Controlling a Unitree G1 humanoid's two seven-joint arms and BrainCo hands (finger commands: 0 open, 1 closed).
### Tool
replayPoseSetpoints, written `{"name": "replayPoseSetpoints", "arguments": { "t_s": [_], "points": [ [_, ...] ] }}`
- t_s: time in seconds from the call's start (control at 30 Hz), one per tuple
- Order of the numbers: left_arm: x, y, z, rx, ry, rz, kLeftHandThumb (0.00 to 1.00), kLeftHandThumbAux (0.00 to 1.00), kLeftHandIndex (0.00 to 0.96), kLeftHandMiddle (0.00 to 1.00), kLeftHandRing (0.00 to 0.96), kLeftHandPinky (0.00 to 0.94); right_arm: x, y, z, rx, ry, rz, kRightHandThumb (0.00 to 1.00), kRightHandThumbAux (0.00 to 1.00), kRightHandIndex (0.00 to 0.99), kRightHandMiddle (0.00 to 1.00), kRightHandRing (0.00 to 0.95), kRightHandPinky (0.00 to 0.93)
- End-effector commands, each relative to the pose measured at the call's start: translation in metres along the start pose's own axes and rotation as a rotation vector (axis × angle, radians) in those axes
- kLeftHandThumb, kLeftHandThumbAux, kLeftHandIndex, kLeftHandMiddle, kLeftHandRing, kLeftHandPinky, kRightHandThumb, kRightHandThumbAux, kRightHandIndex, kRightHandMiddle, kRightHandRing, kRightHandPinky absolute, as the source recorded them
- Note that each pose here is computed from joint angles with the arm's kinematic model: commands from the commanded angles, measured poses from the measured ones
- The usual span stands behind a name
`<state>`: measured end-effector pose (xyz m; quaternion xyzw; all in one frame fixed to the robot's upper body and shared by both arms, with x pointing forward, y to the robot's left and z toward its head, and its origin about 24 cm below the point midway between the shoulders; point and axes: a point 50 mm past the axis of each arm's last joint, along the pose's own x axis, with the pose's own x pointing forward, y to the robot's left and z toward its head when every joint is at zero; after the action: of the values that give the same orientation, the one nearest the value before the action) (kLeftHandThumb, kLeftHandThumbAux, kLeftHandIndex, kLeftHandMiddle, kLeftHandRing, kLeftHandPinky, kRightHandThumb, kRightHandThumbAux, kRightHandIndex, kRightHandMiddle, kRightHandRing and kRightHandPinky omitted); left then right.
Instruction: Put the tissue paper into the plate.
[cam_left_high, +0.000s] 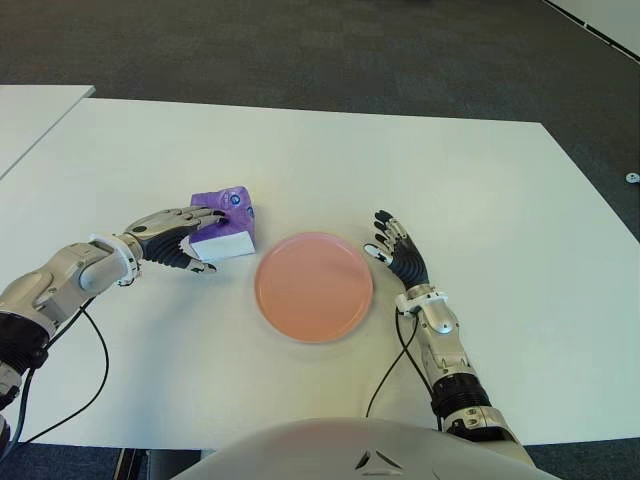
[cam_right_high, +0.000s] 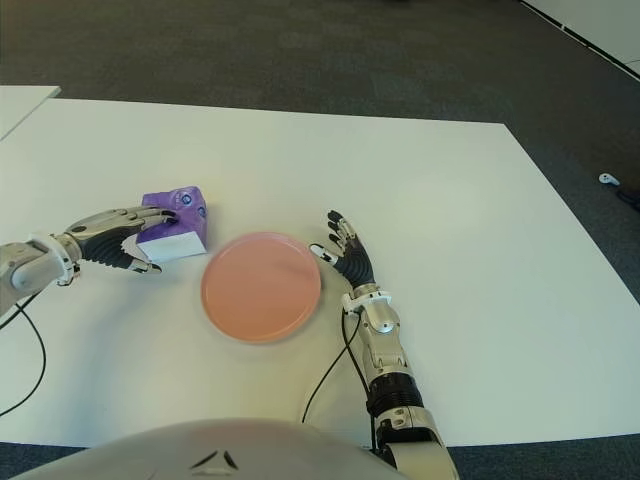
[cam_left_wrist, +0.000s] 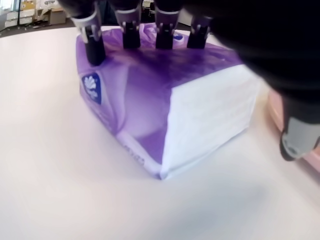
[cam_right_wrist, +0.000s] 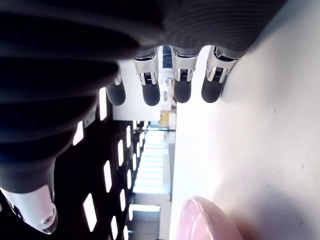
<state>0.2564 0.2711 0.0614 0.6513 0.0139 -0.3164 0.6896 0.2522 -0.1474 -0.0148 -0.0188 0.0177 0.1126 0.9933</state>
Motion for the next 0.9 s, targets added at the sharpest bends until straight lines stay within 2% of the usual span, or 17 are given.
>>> {"name": "replayPoseSetpoints", "arguments": {
  "t_s": [0.03,0.2,0.4,0.47,0.6,0.8,0.9],
  "points": [
    [-0.012,-0.060,0.008,-0.037,-0.003,-0.298,0.025,0.513,0.000,0.000,0.000,0.046,-0.057,0.015,-0.076,0.099,0.428,-0.012,0.048,0.652,0.000,0.000,0.000,0.000],
    [-0.013,-0.062,0.008,-0.017,0.007,-0.285,0.022,0.529,0.000,0.000,0.000,0.040,-0.056,0.015,-0.077,0.102,0.427,-0.014,0.050,0.650,0.000,0.000,0.000,0.000],
    [-0.007,-0.056,0.001,0.046,0.050,-0.163,0.063,0.538,0.000,0.000,0.000,0.028,-0.056,0.015,-0.077,0.101,0.430,-0.013,0.050,0.651,0.000,0.000,0.000,0.000],
    [-0.004,-0.051,-0.002,0.069,0.061,-0.112,0.083,0.544,0.000,0.000,0.000,0.021,-0.056,0.014,-0.078,0.101,0.431,-0.012,0.048,0.651,0.000,0.000,0.000,0.000],
    [-0.002,-0.027,-0.006,0.119,0.065,0.049,0.115,0.553,0.000,0.000,0.000,0.012,-0.056,0.014,-0.078,0.099,0.433,-0.007,0.043,0.649,0.000,0.000,0.000,0.000],
    [-0.007,0.008,0.005,0.174,0.023,0.249,0.141,0.561,0.000,0.000,0.000,0.008,-0.056,0.014,-0.078,0.096,0.436,-0.002,0.036,0.646,0.000,0.000,0.000,0.000],
    [-0.010,0.012,0.008,0.186,0.017,0.294,0.136,0.562,0.000,0.000,0.000,0.009,-0.056,0.014,-0.078,0.095,0.436,0.001,0.031,0.645,0.000,0.000,0.000,0.000]
  ]
}}
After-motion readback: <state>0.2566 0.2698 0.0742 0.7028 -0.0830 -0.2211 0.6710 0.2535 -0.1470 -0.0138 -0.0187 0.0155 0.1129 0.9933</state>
